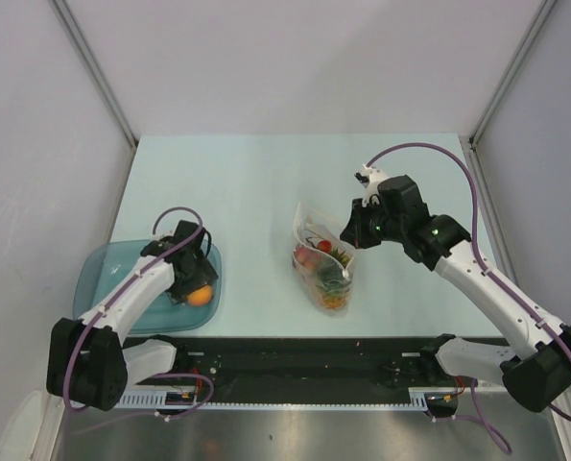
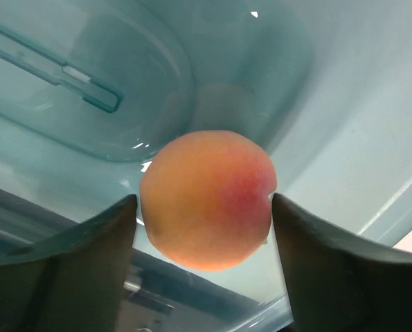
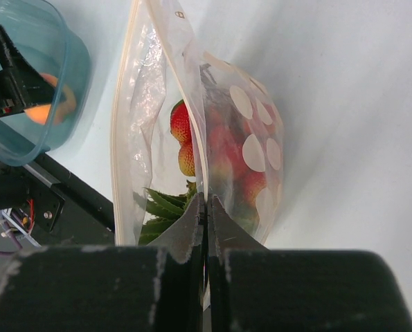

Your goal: Open the zip-top bag and remove the fake food

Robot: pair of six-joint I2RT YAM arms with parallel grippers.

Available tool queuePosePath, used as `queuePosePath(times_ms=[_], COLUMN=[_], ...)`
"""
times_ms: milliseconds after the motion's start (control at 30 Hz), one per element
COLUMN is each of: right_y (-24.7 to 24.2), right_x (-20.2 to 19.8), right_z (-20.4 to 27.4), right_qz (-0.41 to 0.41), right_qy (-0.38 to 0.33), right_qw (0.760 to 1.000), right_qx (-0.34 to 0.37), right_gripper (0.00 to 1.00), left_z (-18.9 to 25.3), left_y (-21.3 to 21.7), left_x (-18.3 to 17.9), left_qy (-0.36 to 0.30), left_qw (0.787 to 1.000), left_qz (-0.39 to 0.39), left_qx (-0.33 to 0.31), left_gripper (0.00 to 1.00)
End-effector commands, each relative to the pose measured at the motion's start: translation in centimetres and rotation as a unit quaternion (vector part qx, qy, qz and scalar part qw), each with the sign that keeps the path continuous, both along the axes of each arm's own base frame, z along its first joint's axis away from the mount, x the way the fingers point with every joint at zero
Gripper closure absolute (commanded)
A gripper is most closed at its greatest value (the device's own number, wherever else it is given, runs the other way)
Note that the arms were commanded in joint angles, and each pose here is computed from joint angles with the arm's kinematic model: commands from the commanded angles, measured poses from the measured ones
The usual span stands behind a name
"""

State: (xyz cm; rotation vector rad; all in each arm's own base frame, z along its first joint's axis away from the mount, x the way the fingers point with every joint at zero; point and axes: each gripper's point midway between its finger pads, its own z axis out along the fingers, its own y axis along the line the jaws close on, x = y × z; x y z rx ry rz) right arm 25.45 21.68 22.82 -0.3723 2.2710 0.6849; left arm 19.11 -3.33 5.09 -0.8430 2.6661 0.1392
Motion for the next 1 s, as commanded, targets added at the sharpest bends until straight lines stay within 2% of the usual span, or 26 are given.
queuePosePath(times_ms=[0, 67, 200, 267, 300, 367, 400, 433, 467, 500, 567, 633, 700, 833, 900, 967], right_y=[-0.1, 0.0, 0.3, 0.3, 0.4, 0.5, 0.6, 0.7, 0.6, 0.6, 0.6, 0.6, 0.6, 0.5, 0.5, 0.5], right_x=[0.0, 0.0, 0.2, 0.3, 0.3, 0.3, 0.4, 0.3, 0.4, 0.3, 0.4, 0.4, 0.4, 0.3, 0.3, 0.3], right_z=[1.3, 1.2, 1.3, 1.4, 1.6, 1.7, 1.9, 1.9, 2.0, 1.9, 2.1, 2.1, 2.2, 2.2, 2.3, 2.5], right_qz=[-0.002, -0.001, 0.002, 0.003, 0.003, 0.005, 0.006, 0.008, 0.007, 0.007, 0.007, 0.007, 0.007, 0.007, 0.008, 0.009], right_qy=[-0.02, -0.018, -0.017, -0.017, -0.019, -0.018, -0.019, -0.019, -0.019, -0.018, -0.02, -0.02, -0.02, -0.02, -0.02, -0.021], right_qw=[1.0, 1.0, 1.0, 1.0, 1.0, 1.0, 1.0, 1.0, 1.0, 1.0, 1.0, 1.0, 1.0, 1.0, 1.0, 1.0], right_qx=[0.012, 0.013, 0.015, 0.016, 0.018, 0.019, 0.02, 0.021, 0.021, 0.02, 0.021, 0.021, 0.021, 0.02, 0.021, 0.021], right_gripper=[1.0, 1.0, 1.0, 1.0, 1.0, 1.0, 1.0, 1.0, 1.0, 1.0, 1.0, 1.0, 1.0, 1.0, 1.0, 1.0], left_z=[0.7, 1.5, 4.6, 7.1, 8.1, 10.8, 11.9, 13.5, 14.8, 17.9, 19.5, 21.8, 24.1, 26.2, 27.8, 26.1], left_y=[-0.7, -0.8, -1.2, -2.1, -2.5, -4.3, -5.3, -6.6, -8.8, -10.4, -13.5, -15.3, -18.4, -24.0, -26.9, -29.4], left_x=[0.8, 0.7, 1.6, 2.6, 3.0, 4.2, 4.8, 6.3, 6.3, 7.8, 7.3, 7.6, 7.3, 6.3, 5.0, 4.6], left_qy=[-0.027, -0.032, -0.074, -0.113, -0.13, -0.187, -0.212, -0.26, -0.279, -0.349, -0.37, -0.391, -0.41, -0.402, -0.394, -0.36], left_qw=[0.999, 0.999, 0.996, 0.991, 0.988, 0.973, 0.963, 0.944, 0.924, 0.886, 0.853, 0.836, 0.804, 0.745, 0.712, 0.703], left_qz=[0.017, 0.018, 0.015, -0.004, -0.011, -0.04, -0.06, -0.081, -0.121, -0.156, -0.213, -0.246, -0.318, -0.449, -0.502, -0.544], left_qx=[-0.03, -0.032, -0.05, -0.076, -0.087, -0.133, -0.157, -0.186, -0.233, -0.263, -0.299, -0.297, -0.291, -0.286, -0.293, -0.284], left_gripper=[0.12, 0.05, 0.04, 0.08, 0.14, 0.19, 0.24, 0.26, 0.27, 0.3, 0.33, 0.36, 0.36, 0.37, 0.41, 0.47])
